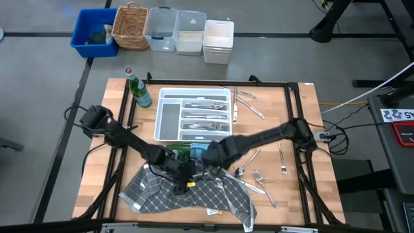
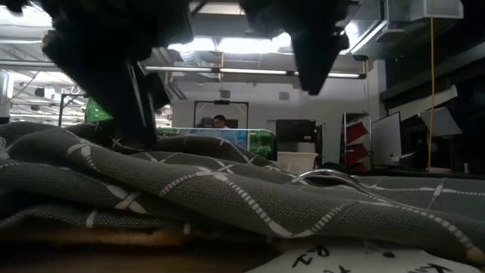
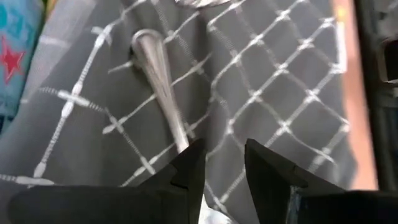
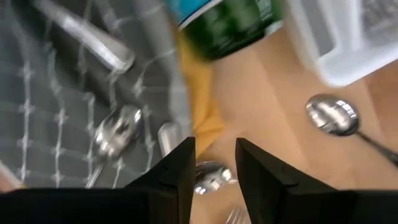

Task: Sort silverware
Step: Put the silver fork into the silverware tray

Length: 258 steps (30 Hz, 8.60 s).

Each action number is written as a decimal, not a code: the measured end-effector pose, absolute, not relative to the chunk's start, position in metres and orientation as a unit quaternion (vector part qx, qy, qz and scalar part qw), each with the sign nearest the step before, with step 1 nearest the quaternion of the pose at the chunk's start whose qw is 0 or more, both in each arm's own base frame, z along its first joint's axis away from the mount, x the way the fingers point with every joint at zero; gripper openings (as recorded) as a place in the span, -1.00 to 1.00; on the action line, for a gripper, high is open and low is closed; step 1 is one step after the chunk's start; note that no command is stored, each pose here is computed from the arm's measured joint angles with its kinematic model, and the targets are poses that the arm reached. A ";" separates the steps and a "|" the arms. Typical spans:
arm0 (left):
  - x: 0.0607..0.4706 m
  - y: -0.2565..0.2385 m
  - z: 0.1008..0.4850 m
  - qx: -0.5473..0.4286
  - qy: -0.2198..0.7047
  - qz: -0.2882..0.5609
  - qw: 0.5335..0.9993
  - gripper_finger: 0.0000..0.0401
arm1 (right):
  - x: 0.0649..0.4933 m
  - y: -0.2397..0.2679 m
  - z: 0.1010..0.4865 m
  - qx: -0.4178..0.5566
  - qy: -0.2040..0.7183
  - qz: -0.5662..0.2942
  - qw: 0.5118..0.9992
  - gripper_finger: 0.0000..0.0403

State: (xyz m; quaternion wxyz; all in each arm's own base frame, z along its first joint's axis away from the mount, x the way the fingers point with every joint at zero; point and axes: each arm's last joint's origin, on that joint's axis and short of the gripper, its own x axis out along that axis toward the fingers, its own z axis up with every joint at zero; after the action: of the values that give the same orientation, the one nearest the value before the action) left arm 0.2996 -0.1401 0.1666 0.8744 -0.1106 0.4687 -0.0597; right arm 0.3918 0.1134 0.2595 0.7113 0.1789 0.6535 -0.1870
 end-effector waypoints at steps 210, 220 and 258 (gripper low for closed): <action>0.362 0.016 0.252 -0.361 -0.048 0.408 0.837 -0.90 | 0.315 -0.046 0.244 0.361 0.087 -0.114 0.922 -0.43; 0.363 0.015 0.252 -0.373 -0.038 0.388 0.842 -0.90 | 0.315 -0.045 0.244 0.342 0.095 -0.101 0.930 -0.61; 0.280 0.012 0.301 -0.154 0.179 0.400 0.886 -0.53 | 0.290 -0.119 0.230 0.053 0.190 -0.152 0.969 -0.99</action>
State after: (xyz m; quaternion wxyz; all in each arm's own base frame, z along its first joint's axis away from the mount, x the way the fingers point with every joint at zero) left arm 0.2802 0.0119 0.3009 0.8857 -0.1540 0.1791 0.3998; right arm 0.2901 -0.1186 0.2305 0.9686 0.0529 0.1898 -0.1518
